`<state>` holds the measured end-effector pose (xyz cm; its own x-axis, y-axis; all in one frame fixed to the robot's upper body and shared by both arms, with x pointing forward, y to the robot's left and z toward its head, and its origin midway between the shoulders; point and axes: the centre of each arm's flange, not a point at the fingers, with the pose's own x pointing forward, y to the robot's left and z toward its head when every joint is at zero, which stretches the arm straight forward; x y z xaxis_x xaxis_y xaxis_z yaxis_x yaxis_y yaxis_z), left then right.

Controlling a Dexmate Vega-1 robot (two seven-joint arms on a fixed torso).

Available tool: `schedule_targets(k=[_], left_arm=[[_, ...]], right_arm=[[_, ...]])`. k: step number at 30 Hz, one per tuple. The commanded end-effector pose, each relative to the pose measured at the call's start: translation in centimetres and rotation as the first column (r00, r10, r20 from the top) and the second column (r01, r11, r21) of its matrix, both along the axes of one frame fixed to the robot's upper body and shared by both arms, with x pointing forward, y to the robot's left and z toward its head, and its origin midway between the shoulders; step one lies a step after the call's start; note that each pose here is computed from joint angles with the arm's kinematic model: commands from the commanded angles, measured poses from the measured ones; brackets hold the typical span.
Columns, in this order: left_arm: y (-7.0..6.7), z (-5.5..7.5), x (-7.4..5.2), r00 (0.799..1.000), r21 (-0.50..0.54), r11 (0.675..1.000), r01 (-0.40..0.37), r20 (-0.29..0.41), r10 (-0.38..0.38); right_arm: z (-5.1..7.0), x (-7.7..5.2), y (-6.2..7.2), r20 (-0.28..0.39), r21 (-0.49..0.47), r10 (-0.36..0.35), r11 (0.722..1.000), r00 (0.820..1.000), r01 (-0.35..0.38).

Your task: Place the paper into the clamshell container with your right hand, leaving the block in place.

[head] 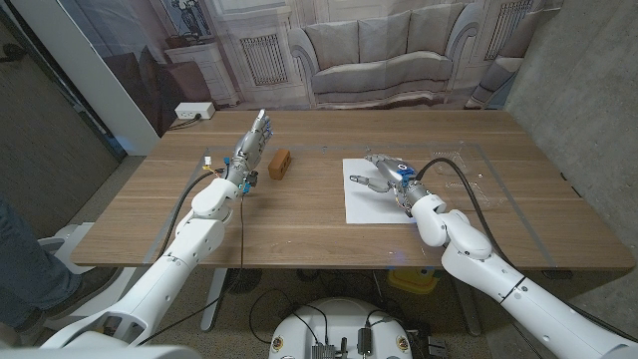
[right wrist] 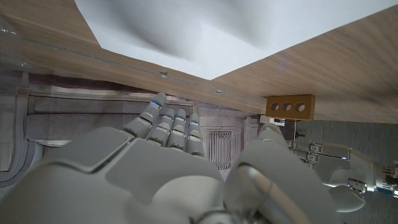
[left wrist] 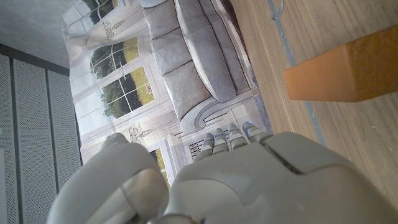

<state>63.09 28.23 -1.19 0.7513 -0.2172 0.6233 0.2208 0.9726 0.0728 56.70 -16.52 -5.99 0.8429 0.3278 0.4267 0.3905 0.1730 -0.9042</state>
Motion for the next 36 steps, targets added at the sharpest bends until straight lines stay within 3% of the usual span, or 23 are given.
schedule_targets(k=[1, 36], left_arm=[[-0.4, -0.1, 0.1, 1.000, 0.009, 1.000, 0.007, -0.004, -0.007], [-0.9, -0.2, 0.2, 1.000, 0.019, 1.000, 0.014, -0.013, -0.013]], right_arm=[[-0.3, 0.1, 0.1, -0.013, -0.033, -0.028, 0.999, 1.000, 0.027], [-1.3, 0.9, 0.0, -0.067, -0.078, -0.069, 0.995, 0.995, 0.064]])
